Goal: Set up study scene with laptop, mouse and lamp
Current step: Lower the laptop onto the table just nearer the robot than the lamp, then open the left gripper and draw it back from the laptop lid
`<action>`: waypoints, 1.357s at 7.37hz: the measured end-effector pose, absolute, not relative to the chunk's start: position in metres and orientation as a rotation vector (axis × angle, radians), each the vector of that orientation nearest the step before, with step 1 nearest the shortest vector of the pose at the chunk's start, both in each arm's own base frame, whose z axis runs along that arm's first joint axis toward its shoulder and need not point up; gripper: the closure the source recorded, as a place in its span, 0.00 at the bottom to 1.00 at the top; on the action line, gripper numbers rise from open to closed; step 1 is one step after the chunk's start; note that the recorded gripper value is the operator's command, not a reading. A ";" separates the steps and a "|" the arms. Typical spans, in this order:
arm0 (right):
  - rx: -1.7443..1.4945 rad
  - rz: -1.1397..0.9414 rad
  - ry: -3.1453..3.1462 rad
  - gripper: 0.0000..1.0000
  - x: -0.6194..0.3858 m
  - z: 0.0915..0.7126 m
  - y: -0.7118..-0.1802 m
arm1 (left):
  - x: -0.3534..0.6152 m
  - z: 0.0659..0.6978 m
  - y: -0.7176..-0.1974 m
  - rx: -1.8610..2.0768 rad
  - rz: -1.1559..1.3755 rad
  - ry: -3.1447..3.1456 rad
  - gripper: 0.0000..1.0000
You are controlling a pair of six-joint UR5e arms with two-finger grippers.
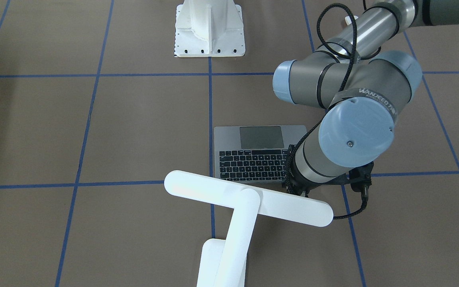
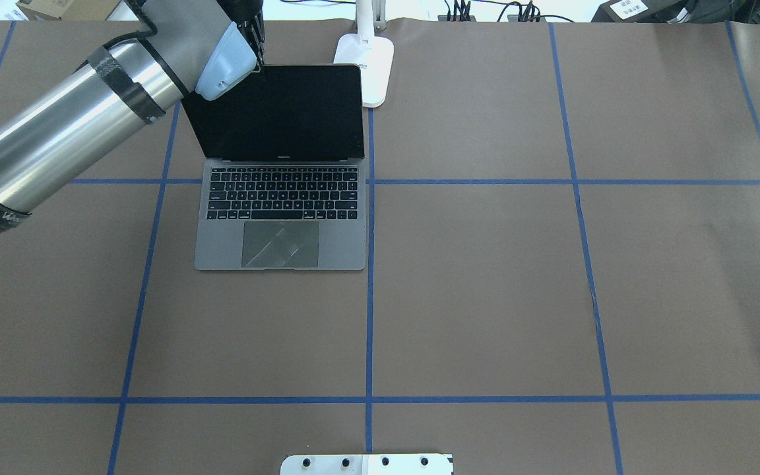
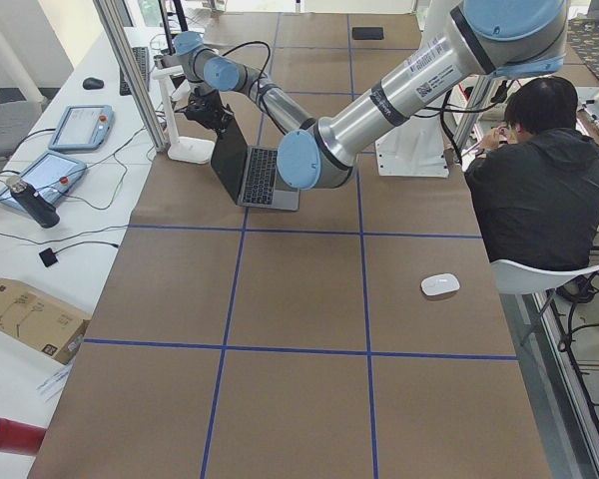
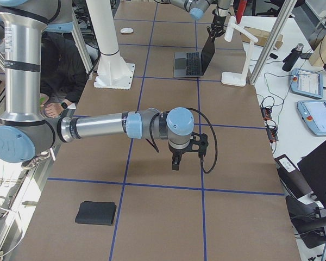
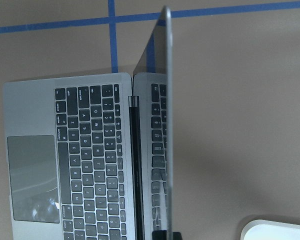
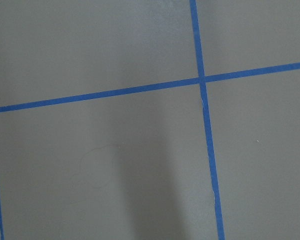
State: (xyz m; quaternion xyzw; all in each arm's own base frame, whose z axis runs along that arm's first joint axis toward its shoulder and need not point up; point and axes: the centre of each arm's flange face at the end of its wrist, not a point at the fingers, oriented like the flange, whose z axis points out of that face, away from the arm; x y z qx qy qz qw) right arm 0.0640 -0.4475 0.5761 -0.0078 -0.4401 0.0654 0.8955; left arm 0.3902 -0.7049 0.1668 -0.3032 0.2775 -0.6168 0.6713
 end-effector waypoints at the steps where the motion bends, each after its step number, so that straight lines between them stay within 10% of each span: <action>1: -0.016 0.136 -0.912 0.01 0.064 0.576 -0.447 | 0.390 0.167 -0.705 -0.682 -1.387 0.630 0.93; 3: -0.017 0.136 -0.912 0.01 0.064 0.576 -0.447 | 0.390 0.166 -0.705 -0.678 -1.381 0.643 0.19; 4: -0.017 0.136 -0.912 0.01 0.064 0.576 -0.447 | 0.390 0.165 -0.705 -0.677 -1.379 0.647 0.00; 10: -0.013 0.132 -0.914 0.01 0.064 0.576 -0.447 | 0.371 0.178 -0.693 -0.632 -1.386 0.671 0.00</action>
